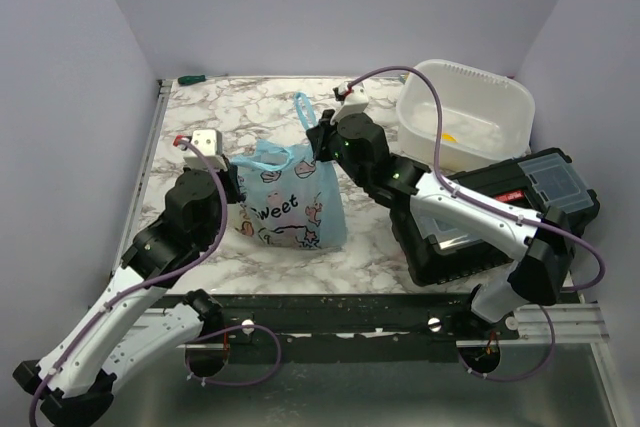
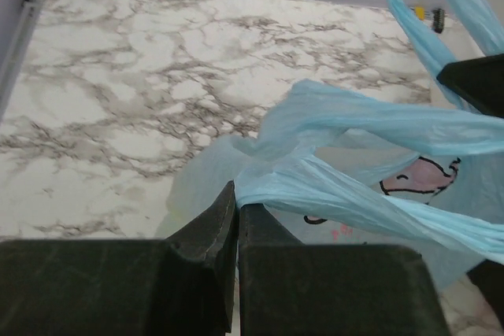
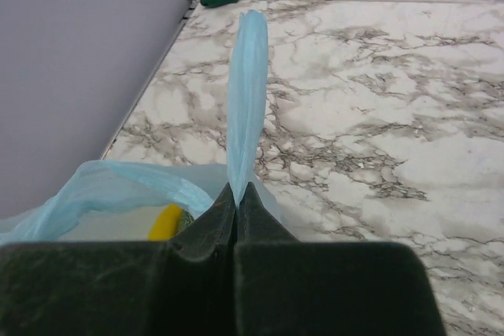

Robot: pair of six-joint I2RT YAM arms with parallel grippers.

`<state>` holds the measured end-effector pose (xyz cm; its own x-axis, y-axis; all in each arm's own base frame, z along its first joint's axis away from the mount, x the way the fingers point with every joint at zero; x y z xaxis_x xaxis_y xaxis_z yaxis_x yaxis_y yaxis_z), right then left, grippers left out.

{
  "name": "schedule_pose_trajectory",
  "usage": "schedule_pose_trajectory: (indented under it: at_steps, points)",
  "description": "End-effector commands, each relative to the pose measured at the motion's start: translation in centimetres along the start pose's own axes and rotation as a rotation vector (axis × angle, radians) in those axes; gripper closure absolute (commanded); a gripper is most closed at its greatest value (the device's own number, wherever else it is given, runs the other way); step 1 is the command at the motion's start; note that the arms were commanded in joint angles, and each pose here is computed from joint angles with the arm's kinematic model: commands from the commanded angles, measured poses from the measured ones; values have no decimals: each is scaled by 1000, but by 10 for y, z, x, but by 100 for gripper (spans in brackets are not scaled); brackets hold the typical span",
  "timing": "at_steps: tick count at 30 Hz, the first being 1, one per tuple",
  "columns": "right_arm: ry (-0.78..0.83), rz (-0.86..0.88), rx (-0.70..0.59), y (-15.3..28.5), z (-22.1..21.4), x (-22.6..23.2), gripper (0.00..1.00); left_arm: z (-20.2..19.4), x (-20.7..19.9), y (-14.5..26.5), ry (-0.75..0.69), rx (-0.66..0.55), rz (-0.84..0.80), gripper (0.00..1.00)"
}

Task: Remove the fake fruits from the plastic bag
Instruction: Untie the plastic bag at the center of the board.

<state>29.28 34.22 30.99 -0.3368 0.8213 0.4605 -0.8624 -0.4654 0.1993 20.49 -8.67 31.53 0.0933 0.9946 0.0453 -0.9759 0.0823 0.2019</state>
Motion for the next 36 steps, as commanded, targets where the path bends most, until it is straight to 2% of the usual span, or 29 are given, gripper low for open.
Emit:
schedule_pose_trajectory:
  at_steps: [1,6,10,11,14,15,21,22,26,28,33,36]
  points:
    - [-97,125,-65,3,24,29,99,-27,-12,15,226,73,-94,100]
    - [-183,141,-82,0,43,19,99,-49,-11,28,391,38,-129,100]
    - [-229,174,-35,7,30,12,99,-57,-20,39,459,57,-226,99]
    - [-232,180,-23,9,26,10,99,-59,-23,42,467,68,-256,92]
    - [-221,177,9,14,14,3,99,-65,-26,52,488,128,-298,60]
    - [-216,177,23,17,11,1,99,-66,-26,57,487,144,-314,52]
    - [-164,171,66,15,-15,-13,99,-61,-26,90,498,144,-456,16]
    - [-162,177,70,12,-14,-10,99,-56,-26,97,499,143,-482,13]
    - [-169,230,97,7,-8,5,99,-24,-15,125,377,132,-543,1]
    - [-172,274,120,6,-8,13,99,-10,-11,127,274,140,-541,1]
    - [-190,281,158,10,-14,13,99,16,-29,107,-35,180,-653,1]
    - [-182,272,153,14,-11,11,99,26,-35,81,-211,105,-639,1]
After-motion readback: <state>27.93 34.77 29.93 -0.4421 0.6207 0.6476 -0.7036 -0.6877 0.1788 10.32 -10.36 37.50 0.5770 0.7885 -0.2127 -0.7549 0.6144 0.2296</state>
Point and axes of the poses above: each gripper's point midway between its finger pads, its own y axis back along the fingers, its own x axis along the line the jaws close on, z = x × y, the point moved 5 cm from there along y, back along the fingers, and after that the axes turned 10 degrees about -y, right-handed, at the moved point
